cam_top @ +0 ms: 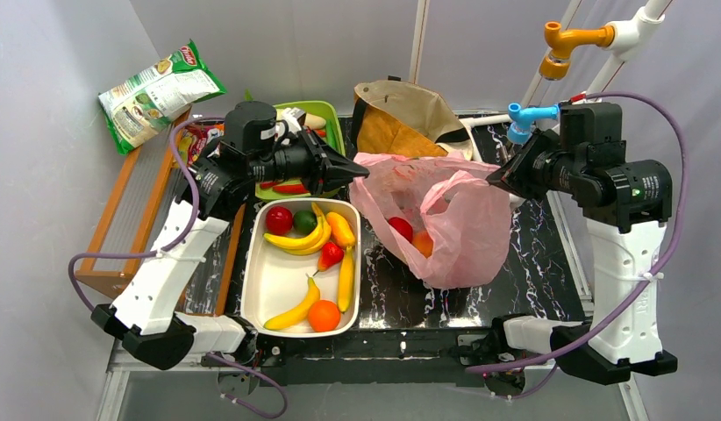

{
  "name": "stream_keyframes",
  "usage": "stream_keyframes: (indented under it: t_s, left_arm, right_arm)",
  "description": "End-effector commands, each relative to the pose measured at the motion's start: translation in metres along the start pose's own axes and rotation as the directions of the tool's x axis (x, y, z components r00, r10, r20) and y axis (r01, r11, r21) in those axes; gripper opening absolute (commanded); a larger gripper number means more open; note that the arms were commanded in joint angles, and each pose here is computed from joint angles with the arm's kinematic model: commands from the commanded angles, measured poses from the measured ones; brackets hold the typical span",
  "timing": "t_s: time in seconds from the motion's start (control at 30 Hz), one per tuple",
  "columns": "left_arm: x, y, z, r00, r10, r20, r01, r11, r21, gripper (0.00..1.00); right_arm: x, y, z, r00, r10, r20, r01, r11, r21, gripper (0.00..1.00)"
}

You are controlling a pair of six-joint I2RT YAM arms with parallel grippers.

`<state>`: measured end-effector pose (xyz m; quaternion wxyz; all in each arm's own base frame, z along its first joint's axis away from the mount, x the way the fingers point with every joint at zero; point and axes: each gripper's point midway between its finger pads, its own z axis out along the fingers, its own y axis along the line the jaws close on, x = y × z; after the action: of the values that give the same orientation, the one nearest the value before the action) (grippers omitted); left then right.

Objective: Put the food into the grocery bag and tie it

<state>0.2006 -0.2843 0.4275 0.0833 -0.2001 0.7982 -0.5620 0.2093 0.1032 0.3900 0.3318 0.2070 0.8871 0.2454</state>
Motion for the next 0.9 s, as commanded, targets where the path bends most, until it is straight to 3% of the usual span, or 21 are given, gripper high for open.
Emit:
stream_keyframes:
  t_s: [0.0,0.17,0.3,0.33,0.4,0.5,0.6,0.87]
  left_arm:
    - [0.023,-0.035,-0.021,0.998,-0.052,-0.038,0.054,0.996,0.069,0.00]
    - [0.035,-0.022,-0.020,0.989,-0.136,-0.053,0.138,0.990,0.035,0.00]
    - [0.034,0.016,0.002,0.979,-0.202,-0.043,0.201,0.979,-0.022,0.00]
    - [0.032,0.022,0.006,0.976,-0.216,-0.041,0.215,0.976,-0.015,0.00]
    - [0.025,0.028,0.015,0.971,-0.237,-0.026,0.237,0.972,-0.002,0.00]
    - [0.015,0.031,0.026,0.974,-0.225,0.009,0.225,0.974,0.004,0.00]
    - [0.005,0.030,0.043,0.973,-0.228,0.024,0.228,0.974,-0.001,0.00]
    - [-0.021,0.007,0.078,0.971,-0.231,0.058,0.230,0.973,0.026,0.00]
  right_arm:
    - [-0.019,0.016,-0.003,0.996,-0.063,0.062,0.069,0.992,-0.104,0.01]
    - [-0.010,0.018,0.000,0.995,-0.098,-0.010,0.096,0.983,-0.156,0.01]
    - [0.017,0.014,0.010,0.990,-0.037,-0.133,0.012,0.983,-0.185,0.01]
    - [0.025,0.013,0.010,0.987,-0.005,-0.161,-0.026,0.981,-0.192,0.08]
    - [0.037,0.009,0.010,0.978,0.086,-0.191,-0.121,0.976,-0.180,0.30]
    - [0.050,0.008,0.002,0.956,0.217,-0.196,-0.256,0.946,-0.201,0.42]
    - [0.057,0.005,-0.013,0.939,0.306,-0.157,-0.336,0.914,-0.228,0.62]
    - [0.073,-0.001,-0.032,0.893,0.416,-0.171,-0.446,0.867,-0.220,0.70]
